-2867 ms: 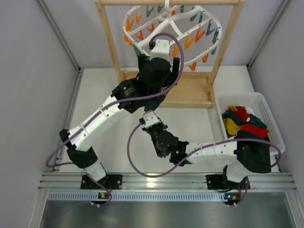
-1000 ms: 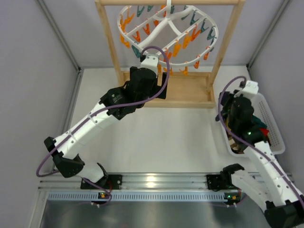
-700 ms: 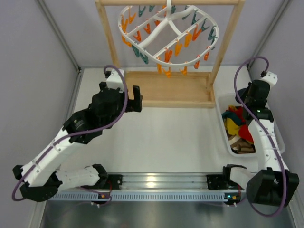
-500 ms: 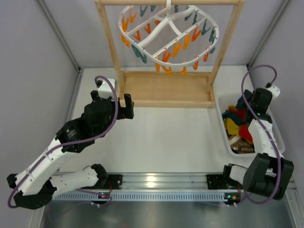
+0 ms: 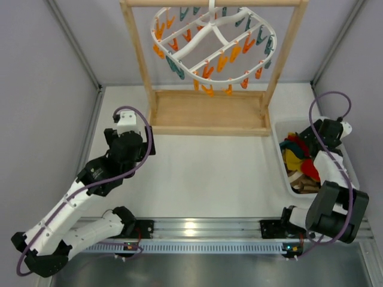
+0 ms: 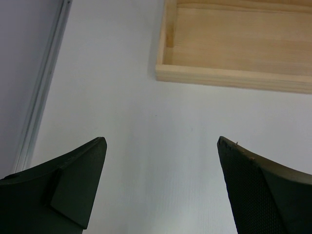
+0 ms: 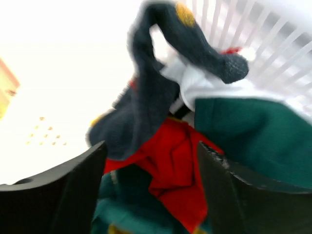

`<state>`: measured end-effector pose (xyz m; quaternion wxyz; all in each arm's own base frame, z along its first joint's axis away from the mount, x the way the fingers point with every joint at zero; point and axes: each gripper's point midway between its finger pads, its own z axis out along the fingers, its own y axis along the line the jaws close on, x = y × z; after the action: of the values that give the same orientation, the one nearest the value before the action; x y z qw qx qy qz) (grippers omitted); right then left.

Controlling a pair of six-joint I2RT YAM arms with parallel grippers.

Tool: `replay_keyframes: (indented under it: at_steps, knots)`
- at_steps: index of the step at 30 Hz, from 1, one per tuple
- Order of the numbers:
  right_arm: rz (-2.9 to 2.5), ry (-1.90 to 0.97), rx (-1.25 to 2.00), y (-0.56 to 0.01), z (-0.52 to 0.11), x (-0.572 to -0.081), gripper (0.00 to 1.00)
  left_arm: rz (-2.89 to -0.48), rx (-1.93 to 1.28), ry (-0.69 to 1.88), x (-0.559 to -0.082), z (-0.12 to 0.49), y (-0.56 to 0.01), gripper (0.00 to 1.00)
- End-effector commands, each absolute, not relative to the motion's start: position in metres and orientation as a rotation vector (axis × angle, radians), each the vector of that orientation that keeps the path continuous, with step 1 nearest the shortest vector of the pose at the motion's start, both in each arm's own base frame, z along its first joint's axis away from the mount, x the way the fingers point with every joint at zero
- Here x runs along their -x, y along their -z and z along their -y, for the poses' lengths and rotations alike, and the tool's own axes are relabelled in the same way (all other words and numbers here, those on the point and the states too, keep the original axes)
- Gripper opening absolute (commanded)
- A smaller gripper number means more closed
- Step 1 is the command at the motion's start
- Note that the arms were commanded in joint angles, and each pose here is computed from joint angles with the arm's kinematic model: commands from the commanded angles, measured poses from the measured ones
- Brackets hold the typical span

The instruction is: Remove the socks clipped to the hanger

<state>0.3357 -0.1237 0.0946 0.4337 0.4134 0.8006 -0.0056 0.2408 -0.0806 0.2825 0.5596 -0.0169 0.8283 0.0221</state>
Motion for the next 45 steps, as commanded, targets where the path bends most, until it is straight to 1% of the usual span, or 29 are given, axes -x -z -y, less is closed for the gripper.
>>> replay_keyframes:
  at_steps: [1, 2, 3, 4, 5, 6, 8, 12, 14, 15, 17, 18, 22, 23, 26, 30, 31, 37, 45]
  knots:
    - [-1.855, 0.081, -0.963, -0.168, 0.139, -0.336, 0.74, -1.88, 0.195, -0.049, -0.247, 0.059, -0.295, 0.99]
    - [-1.84, 0.089, -0.955, -0.177, 0.139, -0.332, 0.79, -1.872, 0.205, -0.019, -0.249, 0.06, -0.297, 0.99]
    - [-1.797, 0.097, -0.932, -0.196, 0.138, -0.327, 0.82, -1.868, 0.222, -0.004, -0.25, 0.058, -0.298, 0.99]
    - [-1.799, 0.1, -0.929, -0.201, 0.136, -0.32, 0.86, -1.864, 0.27, -0.016, -0.255, 0.047, -0.298, 0.99]
    - [-1.788, 0.1, -0.913, -0.208, 0.134, -0.316, 0.99, -1.875, 0.267, 0.019, -0.257, 0.049, -0.295, 0.99]
    - [-1.766, 0.099, -0.873, -0.223, 0.13, -0.312, 0.99, -1.871, 0.288, 0.019, -0.26, 0.044, -0.294, 0.99]
    - [-1.802, 0.073, -0.821, -0.228, 0.119, -0.305, 0.99, -1.885, 0.332, -0.014, -0.267, 0.03, -0.29, 0.99]
    - [-1.825, 0.011, -0.574, -0.267, 0.081, -0.299, 0.99, -1.903, 0.323, -0.052, -0.273, 0.024, -0.29, 0.99]
    - [-1.874, 0.061, -0.474, -0.272, 0.067, -0.292, 0.99, -1.904, 0.305, -0.059, -0.274, 0.024, -0.292, 0.99]
    - [-1.875, 0.048, -0.385, -0.288, 0.045, -0.293, 0.99, -1.911, 0.271, -0.071, -0.273, 0.024, -0.292, 0.99]
    - [-1.871, 0.121, -0.338, -0.301, 0.037, -0.286, 1.0, -1.928, 0.226, -0.059, -0.275, 0.03, -0.29, 0.99]
    - [-1.854, 0.07, -0.256, -0.313, 0.014, -0.28, 1.0, -1.936, 0.209, -0.059, -0.275, 0.03, -0.288, 0.99]
    - [-1.791, -0.018, -0.143, -0.337, -0.006, -0.257, 0.99, -1.939, 0.168, 0.004, -0.275, 0.041, -0.289, 0.99]
    - [-1.788, -0.025, -0.131, -0.338, -0.007, -0.253, 0.99, -1.913, 0.164, 0.023, -0.278, 0.044, -0.293, 0.99]
    - [-1.786, -0.065, -0.059, -0.332, -0.016, -0.242, 0.99, -1.917, 0.108, 0.085, -0.277, 0.054, -0.28, 0.99]
    - [-1.795, -0.094, -0.051, -0.327, -0.019, -0.228, 1.0, -1.883, 0.148, 0.095, -0.265, 0.044, -0.28, 0.99]
    - [-1.803, -0.096, -0.046, -0.325, -0.019, -0.224, 0.99, -1.843, 0.154, 0.108, -0.256, 0.04, -0.288, 0.99]
    - [-1.79, -0.089, -0.033, -0.323, -0.016, -0.202, 1.0, -1.736, 0.142, 0.119, -0.225, 0.028, -0.295, 0.99]
    - [-1.792, -0.025, 0.002, -0.323, -0.008, -0.183, 0.99, -1.776, 0.075, 0.136, -0.209, 0.031, -0.3, 0.99]
